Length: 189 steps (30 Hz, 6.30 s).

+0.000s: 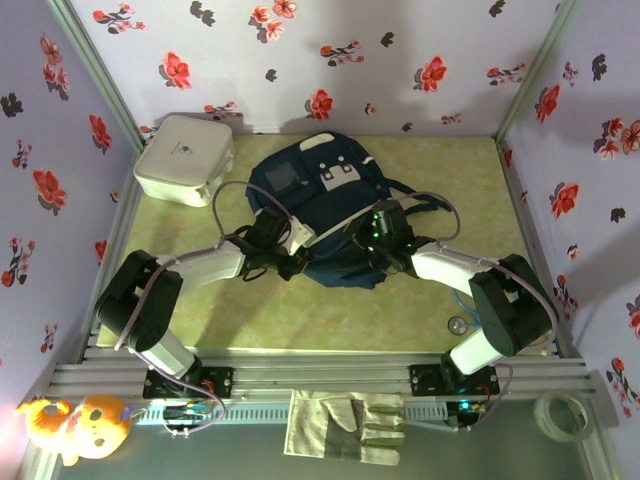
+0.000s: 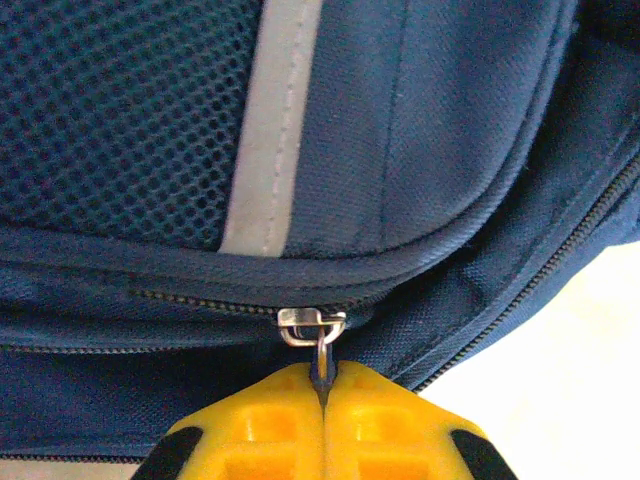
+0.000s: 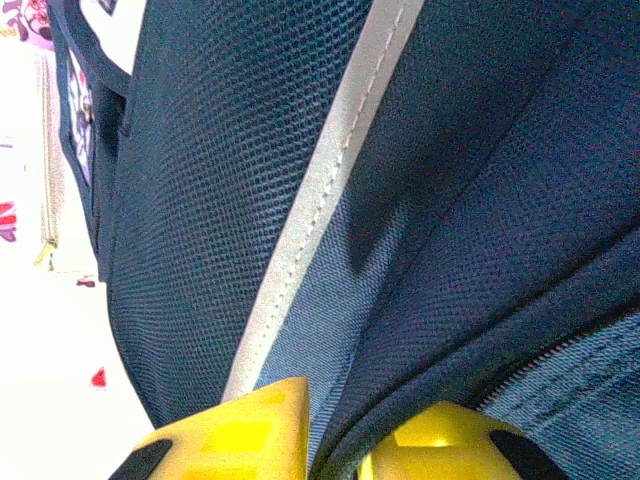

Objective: Pack books, pencil case, and school supplies into a backpack

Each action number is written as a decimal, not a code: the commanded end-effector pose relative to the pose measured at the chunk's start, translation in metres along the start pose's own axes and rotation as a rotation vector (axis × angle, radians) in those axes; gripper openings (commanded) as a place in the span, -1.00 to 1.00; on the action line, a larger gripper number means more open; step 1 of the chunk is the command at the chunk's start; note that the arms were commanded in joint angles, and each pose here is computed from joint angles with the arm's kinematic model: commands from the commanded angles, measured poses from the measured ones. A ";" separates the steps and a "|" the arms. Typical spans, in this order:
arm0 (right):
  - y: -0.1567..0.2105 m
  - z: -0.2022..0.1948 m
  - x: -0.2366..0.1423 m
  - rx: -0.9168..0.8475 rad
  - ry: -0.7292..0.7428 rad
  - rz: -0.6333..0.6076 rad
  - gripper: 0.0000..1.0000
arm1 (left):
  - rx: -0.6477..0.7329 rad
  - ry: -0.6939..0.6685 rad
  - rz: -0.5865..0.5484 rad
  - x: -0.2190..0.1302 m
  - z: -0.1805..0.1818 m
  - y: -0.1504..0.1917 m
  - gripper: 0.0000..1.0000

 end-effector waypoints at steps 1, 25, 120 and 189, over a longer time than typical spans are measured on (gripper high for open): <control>-0.010 0.016 0.002 0.014 -0.053 -0.060 -0.64 | 0.044 0.104 0.054 -0.003 -0.033 0.002 -1.00; -0.007 -0.016 -0.020 -0.055 0.087 -0.124 -0.42 | -0.106 0.232 -0.081 -0.008 -0.081 -0.054 -0.42; 0.040 -0.064 -0.078 -0.688 0.695 -0.132 -0.99 | -0.794 0.027 -0.203 -0.039 0.066 -0.064 -1.00; 0.109 0.079 0.040 -0.727 0.040 0.121 -1.00 | -0.925 -0.270 -0.264 -0.095 0.150 -0.048 0.16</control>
Point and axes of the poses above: each hand's point on the last joint's axis, 136 mm out from that joint toward the fingers, its own x axis out along the fingers, its own z axis along the line the jaws close on, y = z × x, the point moved 1 cm from there along -x, back along the fingers, and after that the axes turned 5 degrees about x, right-handed, at the moved point
